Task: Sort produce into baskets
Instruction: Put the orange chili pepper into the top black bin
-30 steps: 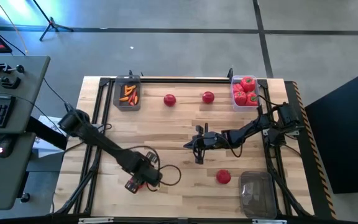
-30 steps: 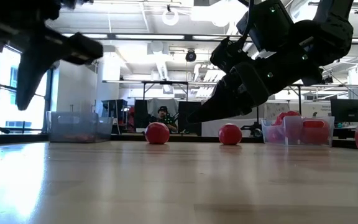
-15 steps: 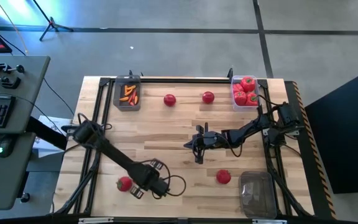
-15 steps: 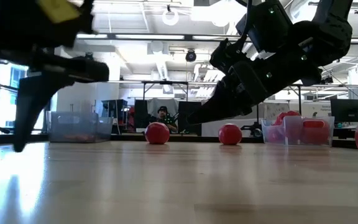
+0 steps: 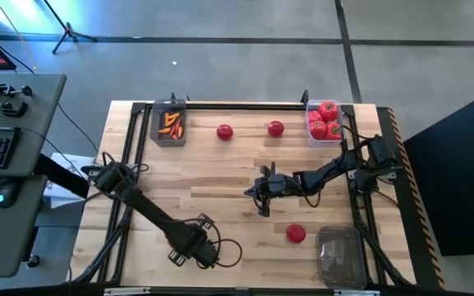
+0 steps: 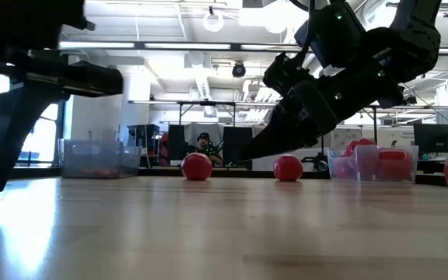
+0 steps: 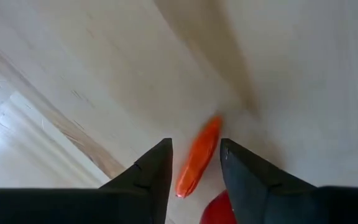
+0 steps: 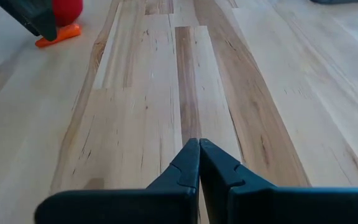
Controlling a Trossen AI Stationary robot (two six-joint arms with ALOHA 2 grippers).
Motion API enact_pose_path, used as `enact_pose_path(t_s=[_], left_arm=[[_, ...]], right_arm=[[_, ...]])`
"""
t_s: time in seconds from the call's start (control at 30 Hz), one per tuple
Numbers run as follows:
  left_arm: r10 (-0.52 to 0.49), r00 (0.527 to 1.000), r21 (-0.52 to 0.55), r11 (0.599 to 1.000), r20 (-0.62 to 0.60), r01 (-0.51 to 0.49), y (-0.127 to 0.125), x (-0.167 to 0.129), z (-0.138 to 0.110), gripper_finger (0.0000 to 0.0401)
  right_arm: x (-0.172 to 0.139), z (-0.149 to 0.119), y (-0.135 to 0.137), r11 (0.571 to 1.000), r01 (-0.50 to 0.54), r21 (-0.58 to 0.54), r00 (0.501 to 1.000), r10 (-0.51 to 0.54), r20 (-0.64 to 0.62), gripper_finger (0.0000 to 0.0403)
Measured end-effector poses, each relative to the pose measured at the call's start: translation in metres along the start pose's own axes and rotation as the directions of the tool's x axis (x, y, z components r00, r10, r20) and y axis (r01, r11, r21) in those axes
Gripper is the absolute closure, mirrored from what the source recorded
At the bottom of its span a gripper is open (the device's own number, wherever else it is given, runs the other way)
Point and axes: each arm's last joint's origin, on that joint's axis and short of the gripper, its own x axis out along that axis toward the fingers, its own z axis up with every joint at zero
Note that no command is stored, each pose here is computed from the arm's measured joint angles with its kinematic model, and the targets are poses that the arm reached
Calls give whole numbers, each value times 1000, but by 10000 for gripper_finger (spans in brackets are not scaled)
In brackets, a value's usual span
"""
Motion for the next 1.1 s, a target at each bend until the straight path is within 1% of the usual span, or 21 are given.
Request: enact_pose_path(t_s=[0.07,0.13,0.27,0.37,0.63,0.73,0.87,1.0,1.1], left_arm=[[-3,1000,-26,1000,12,3,2,0,1,287],[-15,1000,-23,1000,11,15,2,0,1,294],[-1,1000,-18,1000,-10,0,1,7,-2,302],[-4,1000,-23,1000,-31,3,0,13,-6,304],[1,1000,-9,1000,-27,-1,0,13,-6,304],[1,999,-53,999,-47,-3,3,11,-7,304],[19,995,-147,989,-97,-33,10,9,-11,304],[-12,986,-283,958,-167,-36,21,11,-19,295],[-29,979,-347,937,-203,-44,29,13,-23,275]], right_arm=[[0,0,0,1000,0,0,1000,0,-2,403],[0,0,0,1000,0,-1,1000,0,-4,403],[0,-2,0,1000,2,-5,1000,-2,-18,403],[0,-2,0,1000,3,-6,1000,-3,-26,403],[0,-4,-1,1000,5,-9,999,-6,-44,403],[0,-4,-1,1000,5,-8,999,-6,-43,403],[0,-4,-1,1000,5,-10,999,-6,-44,403],[0,-4,-1,1000,5,-10,999,-6,-45,403],[0,-4,-1,1000,5,-16,999,-6,-45,403]])
